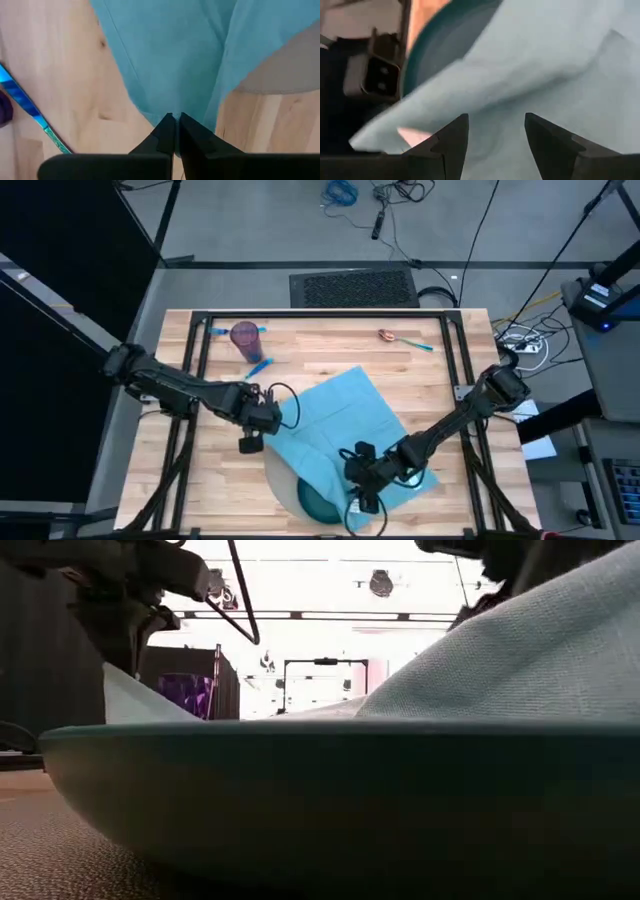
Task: Set table place
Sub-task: Fold the blue napkin
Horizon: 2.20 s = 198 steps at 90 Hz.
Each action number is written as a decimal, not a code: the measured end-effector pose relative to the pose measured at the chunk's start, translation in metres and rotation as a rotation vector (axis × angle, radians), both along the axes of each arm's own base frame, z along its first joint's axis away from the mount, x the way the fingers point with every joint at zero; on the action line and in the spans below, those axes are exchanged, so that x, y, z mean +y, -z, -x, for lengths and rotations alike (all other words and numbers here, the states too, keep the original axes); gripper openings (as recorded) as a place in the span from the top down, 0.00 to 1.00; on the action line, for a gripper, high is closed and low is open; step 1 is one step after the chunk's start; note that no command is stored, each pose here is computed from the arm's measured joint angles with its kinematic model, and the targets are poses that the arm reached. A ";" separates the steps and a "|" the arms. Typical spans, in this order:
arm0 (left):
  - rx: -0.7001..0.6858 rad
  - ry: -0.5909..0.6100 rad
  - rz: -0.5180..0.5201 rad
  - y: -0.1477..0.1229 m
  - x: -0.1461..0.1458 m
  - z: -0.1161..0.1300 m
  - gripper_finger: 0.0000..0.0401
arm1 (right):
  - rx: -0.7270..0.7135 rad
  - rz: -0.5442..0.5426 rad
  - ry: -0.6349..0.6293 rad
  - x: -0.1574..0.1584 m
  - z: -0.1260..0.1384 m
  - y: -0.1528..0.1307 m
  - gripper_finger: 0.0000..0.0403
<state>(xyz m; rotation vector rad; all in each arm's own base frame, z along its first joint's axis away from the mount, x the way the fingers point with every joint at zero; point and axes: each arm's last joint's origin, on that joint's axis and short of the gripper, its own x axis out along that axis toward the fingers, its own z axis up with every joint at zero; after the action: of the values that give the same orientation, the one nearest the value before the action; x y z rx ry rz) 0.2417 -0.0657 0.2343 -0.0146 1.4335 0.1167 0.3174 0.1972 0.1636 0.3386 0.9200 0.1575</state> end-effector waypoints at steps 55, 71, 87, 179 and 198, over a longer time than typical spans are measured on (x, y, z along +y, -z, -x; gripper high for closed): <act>-0.008 0.024 -0.032 0.000 0.001 0.000 1.00 | 0.107 -0.193 0.046 0.028 0.014 0.006 0.55; -0.011 0.026 -0.040 0.000 0.001 -0.001 1.00 | 0.134 -0.179 0.057 0.029 0.012 0.019 0.55; -0.011 0.026 -0.041 0.000 0.001 -0.001 1.00 | 0.132 -0.163 0.046 0.028 0.011 0.022 0.62; -0.048 0.040 -0.067 -0.001 0.001 -0.004 1.00 | 0.132 -0.036 0.039 0.023 -0.015 -0.021 0.96; -0.055 0.043 -0.065 -0.001 0.001 -0.005 1.00 | 0.138 -0.036 0.052 0.020 -0.016 -0.018 0.73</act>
<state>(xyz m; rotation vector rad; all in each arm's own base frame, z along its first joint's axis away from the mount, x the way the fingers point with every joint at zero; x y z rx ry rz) 0.2463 -0.0649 0.2351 0.0661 1.3731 0.1265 0.3335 0.2176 0.1820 0.4102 1.0442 0.1034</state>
